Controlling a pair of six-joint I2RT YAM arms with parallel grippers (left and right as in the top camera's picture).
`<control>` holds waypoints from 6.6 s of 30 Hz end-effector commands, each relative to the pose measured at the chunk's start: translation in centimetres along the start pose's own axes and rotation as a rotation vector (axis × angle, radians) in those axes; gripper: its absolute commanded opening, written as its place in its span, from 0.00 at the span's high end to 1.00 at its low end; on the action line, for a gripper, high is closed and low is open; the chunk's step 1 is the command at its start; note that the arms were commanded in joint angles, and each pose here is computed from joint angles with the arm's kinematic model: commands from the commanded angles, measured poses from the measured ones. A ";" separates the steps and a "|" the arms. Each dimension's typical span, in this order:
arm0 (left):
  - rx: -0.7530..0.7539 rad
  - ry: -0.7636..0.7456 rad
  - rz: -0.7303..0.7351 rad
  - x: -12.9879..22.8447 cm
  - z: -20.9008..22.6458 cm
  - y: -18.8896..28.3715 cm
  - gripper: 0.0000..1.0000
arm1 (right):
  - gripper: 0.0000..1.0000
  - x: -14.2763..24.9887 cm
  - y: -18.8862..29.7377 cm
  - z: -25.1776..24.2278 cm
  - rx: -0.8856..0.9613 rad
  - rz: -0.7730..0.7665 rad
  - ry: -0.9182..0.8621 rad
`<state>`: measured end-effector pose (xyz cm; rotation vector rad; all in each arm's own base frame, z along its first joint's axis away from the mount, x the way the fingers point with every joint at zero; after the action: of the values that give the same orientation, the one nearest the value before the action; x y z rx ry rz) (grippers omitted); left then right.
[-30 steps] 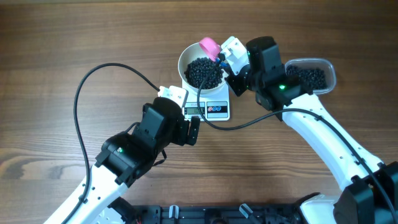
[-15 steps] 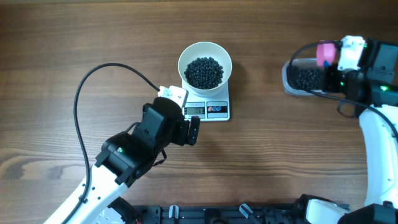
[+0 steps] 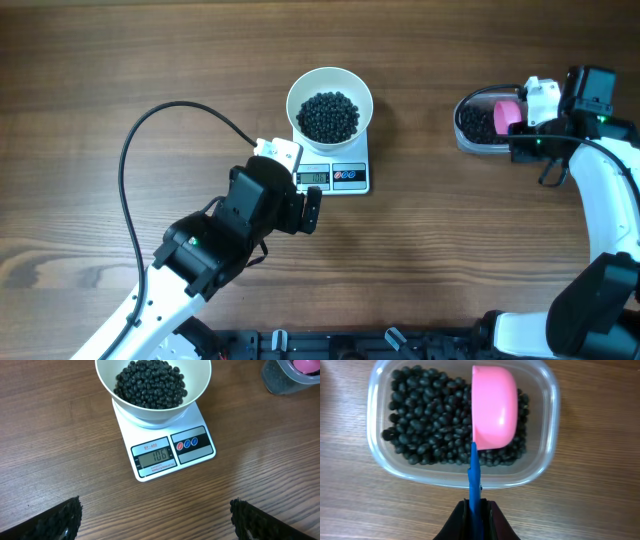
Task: Scoop item into bowl and weigh 150g on scale
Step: 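Return the scoop to the bean tub with the right gripper, then scoop more black beans and lift the scoop from the tub, then carry the scoop over the bowl and pour the beans in, then move the scoop back into the bean tub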
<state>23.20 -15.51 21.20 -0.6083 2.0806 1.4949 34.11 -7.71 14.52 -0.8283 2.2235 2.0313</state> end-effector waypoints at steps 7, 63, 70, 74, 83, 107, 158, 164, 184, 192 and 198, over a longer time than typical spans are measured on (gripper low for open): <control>0.004 -0.011 -0.004 -0.2 0.0 0.1 0.00 | 0.96 -0.3 -0.4 3.9 -0.287 -0.068 0.014; 0.004 -0.011 -0.004 -0.2 0.0 0.1 0.00 | 0.96 1.1 4.0 -2.8 -0.699 -0.488 -0.636; 0.004 -0.011 -0.004 -0.2 0.0 0.1 0.00 | 0.96 -0.7 6.7 -1.9 -0.918 -0.635 -0.663; 0.004 -0.011 -0.004 -0.2 0.0 0.1 0.00 | 0.96 -2.3 8.1 -0.3 -1.053 -0.683 -0.619; 0.004 -0.011 -0.004 -0.2 0.0 0.1 0.00 | 0.96 -9.6 7.5 9.6 -1.214 -0.523 -0.371; 0.004 -0.011 -0.004 -0.2 0.0 0.1 0.00 | 0.95 -14.3 4.6 20.3 -0.705 -0.543 0.116; 0.004 -0.011 -0.004 -0.2 0.0 0.1 0.00 | 0.96 -15.0 5.2 20.9 -0.137 -0.590 0.646; 0.004 -0.011 -0.004 -0.2 0.0 0.1 0.00 | 0.96 -14.8 5.6 22.5 -0.183 -0.586 0.591; 0.004 -0.011 -0.004 -0.2 0.0 0.1 0.00 | 0.96 -12.6 12.1 6.3 0.169 -0.631 0.022; 0.004 -0.011 -0.004 -0.2 0.0 0.1 0.00 | 0.96 -3.1 7.5 0.9 0.164 -0.212 -0.135; 0.004 -0.011 -0.004 -0.2 0.0 0.1 0.00 | 0.96 -1.5 4.2 0.9 0.126 -0.060 -0.039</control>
<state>23.21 -15.48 21.20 -0.6095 2.0806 1.4955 33.01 -5.79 19.78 -0.8146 2.1912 1.8365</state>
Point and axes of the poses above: each gripper's point midway between its finger pads, its own y axis back along the fingers, its own z axis along the line the jaws close on, x = y × z, the point moved 4 cm from there along y, back along the fingers, and after that the axes turned 15 degrees about y, right-handed, at the moved point
